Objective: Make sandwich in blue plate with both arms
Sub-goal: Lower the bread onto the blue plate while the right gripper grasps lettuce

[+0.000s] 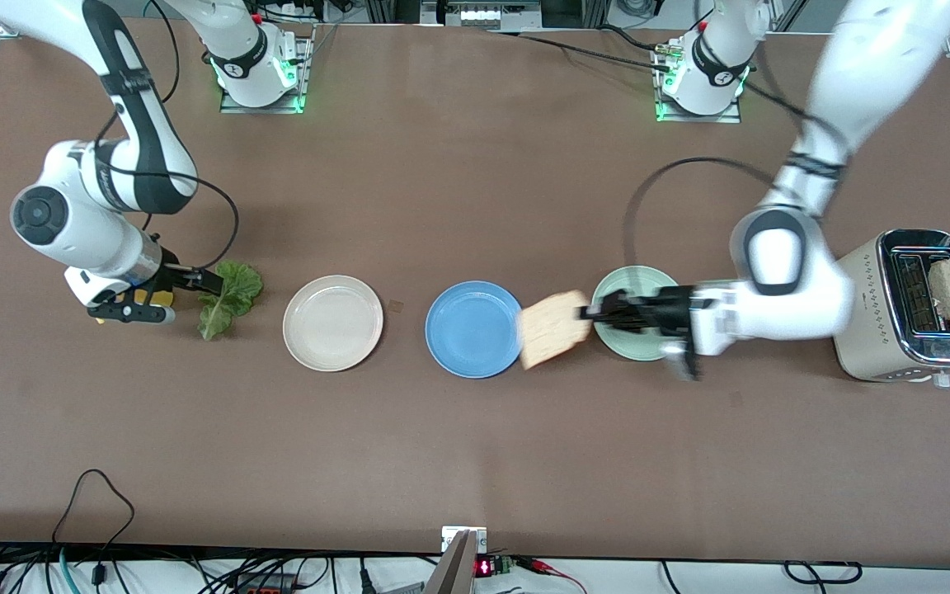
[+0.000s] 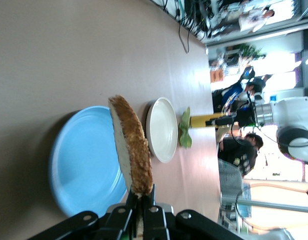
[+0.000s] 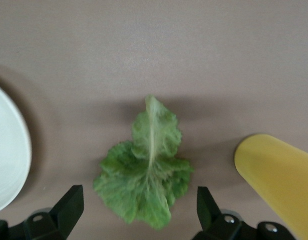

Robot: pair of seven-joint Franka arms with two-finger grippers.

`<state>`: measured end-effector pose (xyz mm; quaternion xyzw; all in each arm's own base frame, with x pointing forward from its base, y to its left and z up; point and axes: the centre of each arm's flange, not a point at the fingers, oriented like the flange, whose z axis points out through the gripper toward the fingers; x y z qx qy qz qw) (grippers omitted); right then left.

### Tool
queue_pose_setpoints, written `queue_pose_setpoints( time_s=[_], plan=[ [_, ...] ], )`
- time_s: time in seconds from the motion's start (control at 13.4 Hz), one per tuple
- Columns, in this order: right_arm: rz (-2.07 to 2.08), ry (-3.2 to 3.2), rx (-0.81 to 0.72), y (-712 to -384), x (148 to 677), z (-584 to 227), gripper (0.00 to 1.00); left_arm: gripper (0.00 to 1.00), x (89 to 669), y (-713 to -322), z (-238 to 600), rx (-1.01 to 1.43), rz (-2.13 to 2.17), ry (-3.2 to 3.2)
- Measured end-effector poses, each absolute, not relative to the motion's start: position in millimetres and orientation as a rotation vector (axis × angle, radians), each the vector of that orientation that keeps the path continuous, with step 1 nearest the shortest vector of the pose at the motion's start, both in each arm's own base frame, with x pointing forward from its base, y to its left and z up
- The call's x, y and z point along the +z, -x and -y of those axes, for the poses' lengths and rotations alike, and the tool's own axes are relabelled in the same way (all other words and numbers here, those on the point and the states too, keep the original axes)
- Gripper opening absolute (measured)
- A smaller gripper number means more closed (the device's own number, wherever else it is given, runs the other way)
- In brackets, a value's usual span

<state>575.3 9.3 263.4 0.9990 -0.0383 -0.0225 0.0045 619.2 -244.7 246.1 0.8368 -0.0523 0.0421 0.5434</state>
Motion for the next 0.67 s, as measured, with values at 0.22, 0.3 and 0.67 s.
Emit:
queue_pose_setpoints(
  time_s=[0.22,0.3,0.67],
  plan=[
    [0.120,-3.131,-0.043,-578.8,229.3,-9.1,1.00,0.07,181.9,-584.0,292.3,0.184,0.061,-1.884],
    [0.121,-3.131,-0.039,-579.2,221.5,-8.8,1.00,0.07,168.5,-579.4,295.8,0.208,0.047,-1.863],
    [0.141,-3.132,0.055,-585.7,205.8,-2.4,1.00,0.06,143.0,-567.5,304.9,0.197,0.037,-1.849]
  ],
)
